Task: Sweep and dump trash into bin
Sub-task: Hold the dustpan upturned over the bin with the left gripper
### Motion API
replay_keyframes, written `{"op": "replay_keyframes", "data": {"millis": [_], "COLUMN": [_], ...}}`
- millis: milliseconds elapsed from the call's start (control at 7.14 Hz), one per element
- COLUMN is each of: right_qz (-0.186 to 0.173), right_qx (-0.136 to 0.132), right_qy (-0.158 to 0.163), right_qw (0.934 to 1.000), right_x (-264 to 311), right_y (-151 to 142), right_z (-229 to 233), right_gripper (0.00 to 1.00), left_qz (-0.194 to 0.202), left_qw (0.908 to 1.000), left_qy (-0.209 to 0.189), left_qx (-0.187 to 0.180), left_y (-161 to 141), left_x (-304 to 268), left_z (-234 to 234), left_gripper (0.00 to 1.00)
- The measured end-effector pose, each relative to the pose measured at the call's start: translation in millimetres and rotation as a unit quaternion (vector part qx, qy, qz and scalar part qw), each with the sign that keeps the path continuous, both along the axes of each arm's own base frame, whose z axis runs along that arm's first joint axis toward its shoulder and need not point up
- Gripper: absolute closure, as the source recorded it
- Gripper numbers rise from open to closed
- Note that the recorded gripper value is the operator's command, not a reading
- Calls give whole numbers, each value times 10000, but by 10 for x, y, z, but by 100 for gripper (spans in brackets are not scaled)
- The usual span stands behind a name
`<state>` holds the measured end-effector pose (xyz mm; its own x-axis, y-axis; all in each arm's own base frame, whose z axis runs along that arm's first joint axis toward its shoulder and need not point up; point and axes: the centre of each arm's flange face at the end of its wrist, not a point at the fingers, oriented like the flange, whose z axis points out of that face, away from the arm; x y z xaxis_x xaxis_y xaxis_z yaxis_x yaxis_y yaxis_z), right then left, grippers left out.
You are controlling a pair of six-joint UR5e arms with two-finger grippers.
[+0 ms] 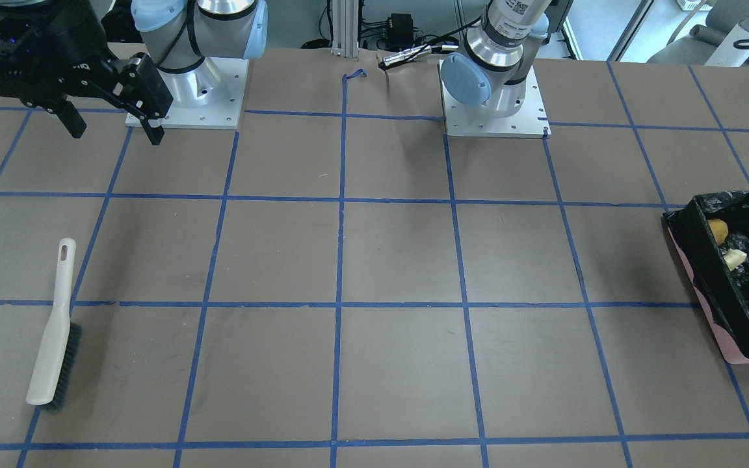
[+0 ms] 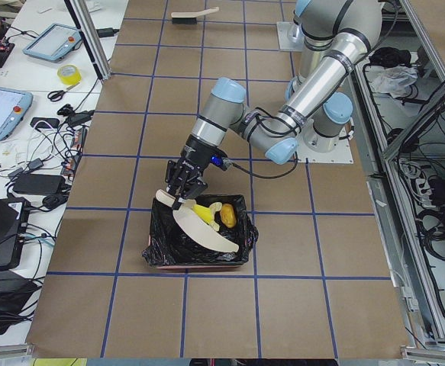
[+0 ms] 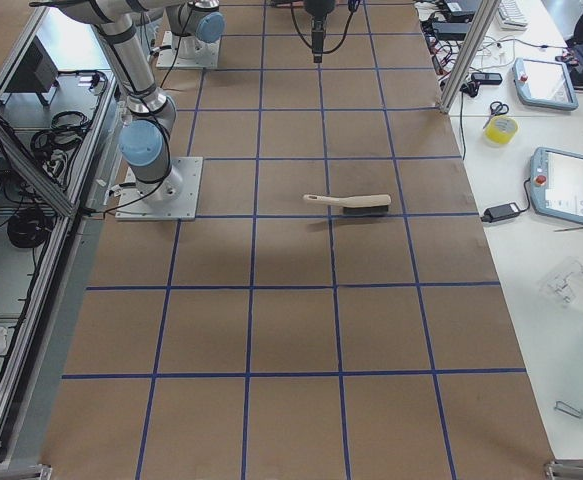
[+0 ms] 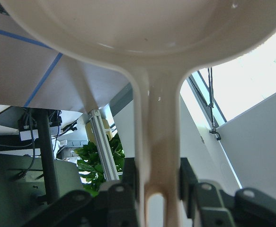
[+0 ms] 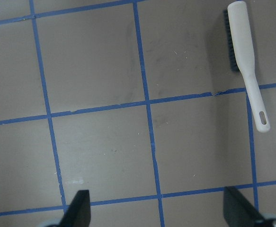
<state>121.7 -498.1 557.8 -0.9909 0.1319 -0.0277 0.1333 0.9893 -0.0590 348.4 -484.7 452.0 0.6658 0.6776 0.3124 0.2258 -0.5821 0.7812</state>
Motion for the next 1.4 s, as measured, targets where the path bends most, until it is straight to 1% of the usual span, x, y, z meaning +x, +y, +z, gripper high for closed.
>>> {"op": "replay_keyframes", "data": {"millis": [140,420,700,980,1120,1400], "right_qz": [-39,-9,-33,-83,-77,-11], "right_qx": [23,119,39,-73,-71,-173], "right_qy": [35,33,48,34,38,71], "right_qw": [10000,9999,10000,9999,9999,9998], "right_x": [-7,-6,-8,43,119,194], "right_y": [-38,0,68,48,48,-5], "right_z": [-57,-223,-268,-285,-315,-347], "right_gripper": [6,4,4,3,1,2], "left_qz": [24,41,40,64,69,68], "left_qw": [10000,9999,9995,9993,9991,9982], "left_qy": [-24,-107,-258,-307,-337,-469], "left_qx": [3,-38,-181,-221,-241,-357], "left_y": [57,128,159,191,217,280], "left_x": [-52,-104,-109,-102,-122,-181], "left_z": [22,77,124,121,79,10], "left_gripper": [100,100,100,100,100,100]}}
